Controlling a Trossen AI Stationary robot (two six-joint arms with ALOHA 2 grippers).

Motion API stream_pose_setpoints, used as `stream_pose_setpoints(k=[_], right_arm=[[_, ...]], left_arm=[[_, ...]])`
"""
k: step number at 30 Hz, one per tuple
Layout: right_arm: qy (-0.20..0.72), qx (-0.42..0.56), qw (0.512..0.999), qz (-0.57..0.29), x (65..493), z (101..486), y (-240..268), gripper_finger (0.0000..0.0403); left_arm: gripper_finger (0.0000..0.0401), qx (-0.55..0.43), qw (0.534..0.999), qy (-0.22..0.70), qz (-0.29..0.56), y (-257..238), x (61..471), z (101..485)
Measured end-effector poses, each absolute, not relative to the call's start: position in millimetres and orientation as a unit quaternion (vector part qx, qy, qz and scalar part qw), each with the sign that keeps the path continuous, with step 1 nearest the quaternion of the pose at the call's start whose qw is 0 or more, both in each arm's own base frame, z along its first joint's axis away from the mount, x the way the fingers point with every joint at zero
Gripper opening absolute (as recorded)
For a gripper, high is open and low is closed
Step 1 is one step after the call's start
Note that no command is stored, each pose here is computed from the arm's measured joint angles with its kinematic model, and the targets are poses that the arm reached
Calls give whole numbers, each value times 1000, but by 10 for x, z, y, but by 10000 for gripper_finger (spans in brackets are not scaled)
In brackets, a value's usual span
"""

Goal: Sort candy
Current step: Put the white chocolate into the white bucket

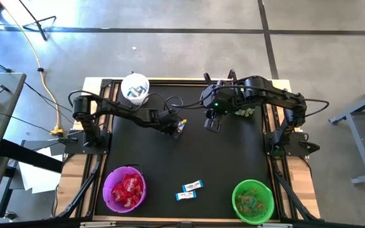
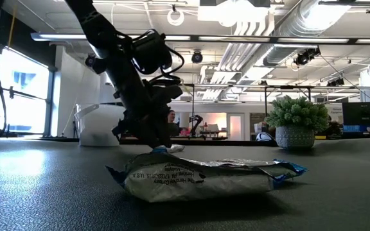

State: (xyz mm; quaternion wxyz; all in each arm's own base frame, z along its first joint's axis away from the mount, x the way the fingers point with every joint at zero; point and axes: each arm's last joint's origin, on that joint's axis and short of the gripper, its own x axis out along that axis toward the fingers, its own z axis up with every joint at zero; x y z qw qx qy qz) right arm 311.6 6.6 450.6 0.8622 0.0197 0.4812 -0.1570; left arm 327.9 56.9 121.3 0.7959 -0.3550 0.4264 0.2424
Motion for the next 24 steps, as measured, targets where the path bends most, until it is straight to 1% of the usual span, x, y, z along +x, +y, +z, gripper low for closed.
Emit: stream_pose_setpoints(k=[3, 6, 8, 17, 24], right_arm=[[481, 20, 862, -157, 3116, 4506, 66, 126], [481, 20, 862, -157, 3116, 4506, 66, 126], [481, 20, 862, -157, 3116, 4506, 66, 126], [481, 20, 862, -157, 3116, 4506, 66, 126], [481, 20, 862, -157, 3116, 4505, 66, 126]], left_arm=[[78, -355, 795, 428, 243, 570, 3276, 1208], [27, -357, 793, 431, 241, 565, 3273, 1205], [10, -358, 794, 428, 241, 561, 3278, 1205], [2, -372, 792, 419, 244, 556, 3260, 1272], [1, -374, 807, 392, 235, 541, 3184, 1569]])
